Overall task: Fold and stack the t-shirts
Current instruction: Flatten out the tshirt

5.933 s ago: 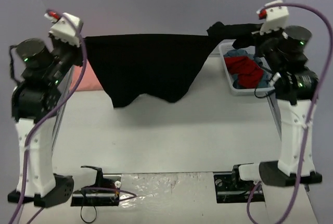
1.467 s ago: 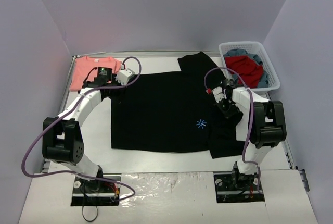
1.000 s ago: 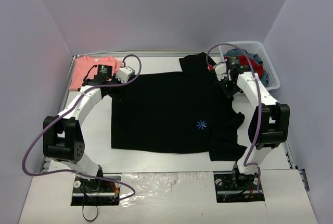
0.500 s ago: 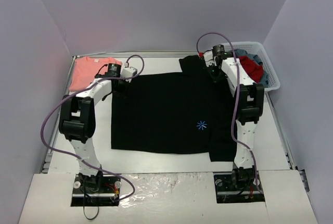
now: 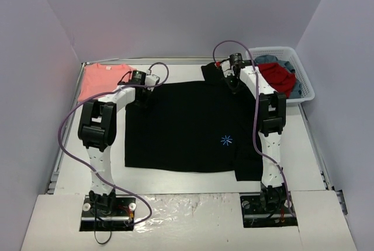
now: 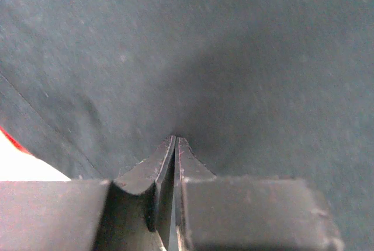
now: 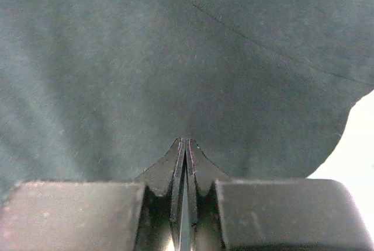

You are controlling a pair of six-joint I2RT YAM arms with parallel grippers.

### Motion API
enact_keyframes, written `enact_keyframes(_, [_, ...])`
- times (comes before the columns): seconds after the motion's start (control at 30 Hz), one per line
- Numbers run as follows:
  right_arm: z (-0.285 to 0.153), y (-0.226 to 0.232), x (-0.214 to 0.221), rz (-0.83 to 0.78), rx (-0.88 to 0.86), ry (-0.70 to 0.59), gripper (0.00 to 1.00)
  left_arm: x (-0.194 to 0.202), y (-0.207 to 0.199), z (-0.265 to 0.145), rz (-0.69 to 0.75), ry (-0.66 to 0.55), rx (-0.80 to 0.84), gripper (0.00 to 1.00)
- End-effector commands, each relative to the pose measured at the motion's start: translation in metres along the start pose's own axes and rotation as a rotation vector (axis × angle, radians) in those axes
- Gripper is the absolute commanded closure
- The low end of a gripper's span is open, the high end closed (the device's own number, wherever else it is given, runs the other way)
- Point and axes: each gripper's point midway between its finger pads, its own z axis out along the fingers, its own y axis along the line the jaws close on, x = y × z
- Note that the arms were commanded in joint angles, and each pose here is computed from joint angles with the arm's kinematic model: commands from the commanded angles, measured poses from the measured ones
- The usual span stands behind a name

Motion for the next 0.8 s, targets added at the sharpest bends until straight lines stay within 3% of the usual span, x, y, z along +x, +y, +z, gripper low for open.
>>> enact_keyframes(0.0, [0.013,-0.002,0.012,0.005,0.018,0.062,1.0,0.002,0.007,0.004,-0.014,0.051,-0.043,0.98])
enact_keyframes(0.43, [0.046,-0.028,0.004,0.056,0.101,0.069,1.0,-0.002,0.024,0.024,-0.032,0.146,-0.075,0.98])
enact_keyframes(0.77, [0.059,-0.06,-0.027,0.087,0.189,-0.029,1.0,-0.045,0.049,0.032,-0.067,0.075,-0.114,0.98])
